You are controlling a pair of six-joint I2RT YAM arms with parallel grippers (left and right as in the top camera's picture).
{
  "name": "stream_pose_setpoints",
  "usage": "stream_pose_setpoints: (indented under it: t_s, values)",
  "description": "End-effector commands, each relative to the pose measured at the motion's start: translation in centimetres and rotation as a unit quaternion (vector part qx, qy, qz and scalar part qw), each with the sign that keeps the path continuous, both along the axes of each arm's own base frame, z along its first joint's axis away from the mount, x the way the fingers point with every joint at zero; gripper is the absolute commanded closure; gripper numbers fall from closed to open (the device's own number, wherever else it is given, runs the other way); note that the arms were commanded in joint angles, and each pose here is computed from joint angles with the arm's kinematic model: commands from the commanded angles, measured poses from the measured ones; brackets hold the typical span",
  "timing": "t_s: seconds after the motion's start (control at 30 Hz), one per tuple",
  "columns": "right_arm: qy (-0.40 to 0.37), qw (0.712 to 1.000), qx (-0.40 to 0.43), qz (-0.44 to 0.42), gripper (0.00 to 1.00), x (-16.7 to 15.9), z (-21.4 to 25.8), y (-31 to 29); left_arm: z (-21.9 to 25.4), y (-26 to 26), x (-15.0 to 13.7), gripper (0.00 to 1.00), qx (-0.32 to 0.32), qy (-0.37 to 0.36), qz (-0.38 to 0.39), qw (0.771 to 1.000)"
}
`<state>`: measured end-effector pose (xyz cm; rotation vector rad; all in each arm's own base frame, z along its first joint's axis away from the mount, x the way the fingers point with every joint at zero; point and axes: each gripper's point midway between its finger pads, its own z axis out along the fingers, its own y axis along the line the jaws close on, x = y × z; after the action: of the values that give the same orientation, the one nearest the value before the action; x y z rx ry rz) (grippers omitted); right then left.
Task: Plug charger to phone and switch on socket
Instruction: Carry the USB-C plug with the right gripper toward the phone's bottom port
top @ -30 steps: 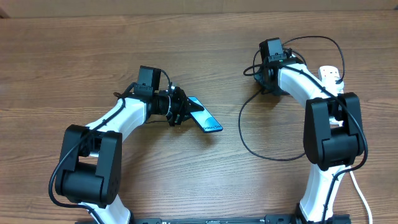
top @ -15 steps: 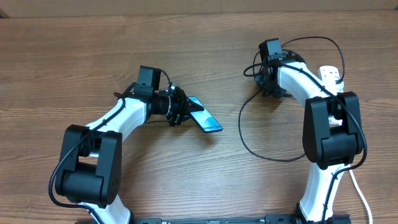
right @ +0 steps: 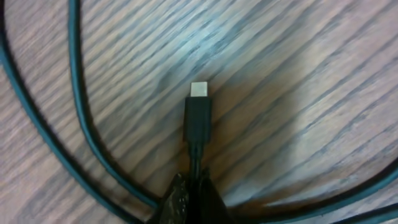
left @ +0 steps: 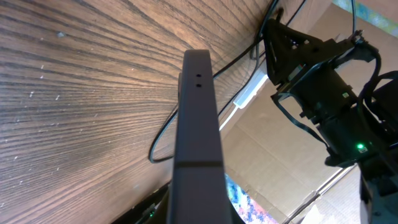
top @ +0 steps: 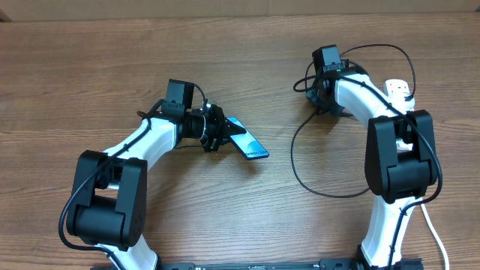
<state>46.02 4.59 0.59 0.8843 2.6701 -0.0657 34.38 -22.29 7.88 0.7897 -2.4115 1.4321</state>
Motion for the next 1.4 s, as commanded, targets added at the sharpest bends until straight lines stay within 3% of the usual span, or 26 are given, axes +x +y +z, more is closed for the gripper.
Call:
stream_pose_setpoints:
  t_s: [0.0, 0.23, 0.43, 0.47, 0.63, 0.9, 1.07, 1.17, 1.37]
  values:
    - [-0.012, 0.997, 0.006, 0.076, 0.96, 1.7, 3.1, 1.1, 1.6, -0.6, 0.1, 0.96, -0.026, -0.031, -0.025, 0.999]
    - [-0.055, 0.98, 0.054, 0.186, 0.96, 0.4, 13.3, 3.7, 4.7, -1.4, 0.9, 0.96, -0.098, -0.115, -0.064, 0.986]
    - [-0.094, 0.935, 0.119, 0.321, 0.96, -7.2, 23.2, 6.4, 6.5, -0.9, 2.2, 0.96, -0.126, -0.172, -0.071, 0.974]
    - [-0.094, 0.926, 0.126, 0.344, 0.96, -9.7, 24.9, 6.5, 6.5, -0.6, 2.4, 0.96, -0.126, -0.174, -0.068, 0.974]
    - [-0.072, 0.898, 0.156, 0.405, 0.96, -16.9, 27.3, 7.1, 6.8, -0.4, 2.8, 0.96, -0.126, -0.195, -0.068, 0.97]
    - [-0.1, 0.869, 0.186, 0.447, 0.96, -23.7, 23.2, 10.4, 7.4, -0.5, 3.0, 0.96, -0.132, -0.215, -0.073, 0.965]
    - [-0.138, 0.867, 0.232, 0.418, 0.96, -25.3, 18.8, 12.7, 8.2, -0.7, 2.5, 0.96, -0.154, -0.219, -0.088, 0.96]
    - [-0.15, 0.848, 0.258, 0.438, 0.96, -26.1, 17.5, 14.5, 8.7, -0.8, 2.5, 0.96, -0.163, -0.228, -0.095, 0.955]
    - [-0.144, 0.842, 0.235, 0.464, 0.96, -26.0, 16.2, 16.2, 8.5, -0.7, 3.1, 0.96, -0.15, -0.239, -0.085, 0.956]
